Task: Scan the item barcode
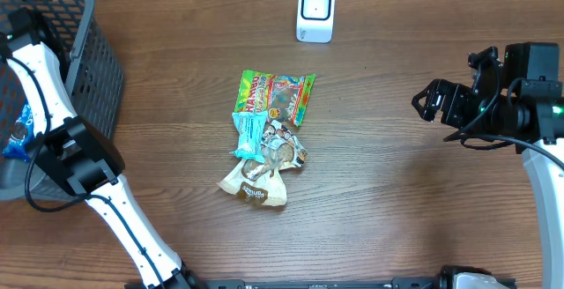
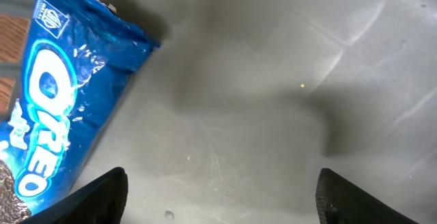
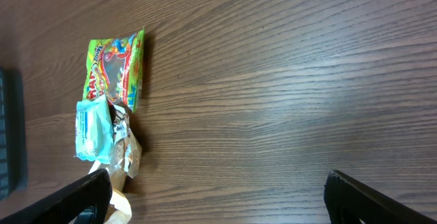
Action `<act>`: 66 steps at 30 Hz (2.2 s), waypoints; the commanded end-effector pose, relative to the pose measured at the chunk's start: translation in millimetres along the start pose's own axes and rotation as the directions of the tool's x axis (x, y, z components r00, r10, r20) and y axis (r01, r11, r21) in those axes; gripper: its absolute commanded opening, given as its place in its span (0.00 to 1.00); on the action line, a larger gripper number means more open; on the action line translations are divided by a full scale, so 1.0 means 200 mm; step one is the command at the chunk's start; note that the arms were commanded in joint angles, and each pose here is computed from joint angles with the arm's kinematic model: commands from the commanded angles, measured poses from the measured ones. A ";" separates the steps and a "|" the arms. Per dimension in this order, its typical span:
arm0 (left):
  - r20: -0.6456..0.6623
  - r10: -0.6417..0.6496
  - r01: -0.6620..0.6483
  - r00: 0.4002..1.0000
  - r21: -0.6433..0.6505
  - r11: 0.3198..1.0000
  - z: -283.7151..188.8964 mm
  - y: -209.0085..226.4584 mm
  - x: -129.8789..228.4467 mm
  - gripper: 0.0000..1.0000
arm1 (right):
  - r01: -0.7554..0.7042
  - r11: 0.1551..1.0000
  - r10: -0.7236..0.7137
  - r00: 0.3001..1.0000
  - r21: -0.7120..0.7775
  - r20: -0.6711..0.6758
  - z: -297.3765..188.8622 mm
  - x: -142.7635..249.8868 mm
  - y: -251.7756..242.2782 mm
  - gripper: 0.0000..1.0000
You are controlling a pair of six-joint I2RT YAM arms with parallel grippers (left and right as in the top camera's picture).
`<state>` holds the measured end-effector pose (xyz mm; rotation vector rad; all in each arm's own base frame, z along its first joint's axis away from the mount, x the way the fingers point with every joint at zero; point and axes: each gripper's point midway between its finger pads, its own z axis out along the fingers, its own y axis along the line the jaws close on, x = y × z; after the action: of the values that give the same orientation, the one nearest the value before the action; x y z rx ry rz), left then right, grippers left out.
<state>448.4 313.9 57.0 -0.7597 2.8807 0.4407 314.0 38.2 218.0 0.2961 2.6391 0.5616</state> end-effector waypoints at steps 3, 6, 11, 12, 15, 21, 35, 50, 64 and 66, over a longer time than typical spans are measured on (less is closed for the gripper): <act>-0.012 -0.032 0.032 0.999 0.014 0.999 0.04 0.00 0.01 0.80 | 0.017 1.000 -0.017 0.999 -0.004 0.029 -0.03 -0.04 0.03 1.00; 0.069 -0.058 0.055 0.996 0.038 0.998 -0.17 0.04 -0.05 0.80 | 0.017 1.000 -0.017 0.999 -0.004 0.028 -0.03 -0.04 0.03 1.00; 0.239 -0.122 0.109 0.963 0.068 0.992 -0.64 0.14 -0.11 0.82 | 0.017 1.000 -0.017 0.999 -0.004 0.028 -0.03 -0.04 0.03 1.00; 0.263 -0.127 0.113 0.956 0.068 0.991 -0.72 0.16 -0.11 0.82 | 0.018 1.000 -0.018 0.999 -0.005 0.029 -0.03 -0.04 0.03 1.00; 0.319 -0.148 0.133 0.936 0.069 0.989 -0.90 0.23 -0.09 0.85 | 0.019 1.000 -0.018 0.999 -0.005 0.031 -0.03 -0.04 0.03 1.00; 0.354 -0.213 0.210 0.911 0.048 0.977 -0.97 0.48 -0.06 0.83 | 0.023 1.000 -0.023 0.999 -0.005 0.035 -0.03 -0.05 0.03 1.00; 0.393 0.051 -0.111 0.918 0.133 0.985 -0.53 0.48 -0.12 0.82 | 0.027 1.000 -0.026 0.999 -0.008 0.045 -0.03 -0.06 0.03 1.00; 0.377 0.248 -0.254 0.893 -0.033 0.967 -0.15 0.51 -0.09 0.90 | 0.022 1.000 -0.022 0.999 -0.009 0.041 -0.03 -0.06 0.03 1.00; 0.237 0.271 -0.286 0.933 0.033 0.958 0.42 0.36 0.09 0.90 | -0.006 1.000 0.006 1.000 -0.006 0.030 -0.03 -0.04 0.03 1.00; 0.212 0.257 -0.273 0.943 0.054 0.960 0.49 0.34 0.12 0.89 | -0.007 1.000 0.007 1.000 -0.005 0.028 -0.03 -0.04 0.03 1.00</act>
<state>418.3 396.5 44.5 -0.2677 2.6534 0.4661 315.0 37.7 218.2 0.3215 2.6356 0.5639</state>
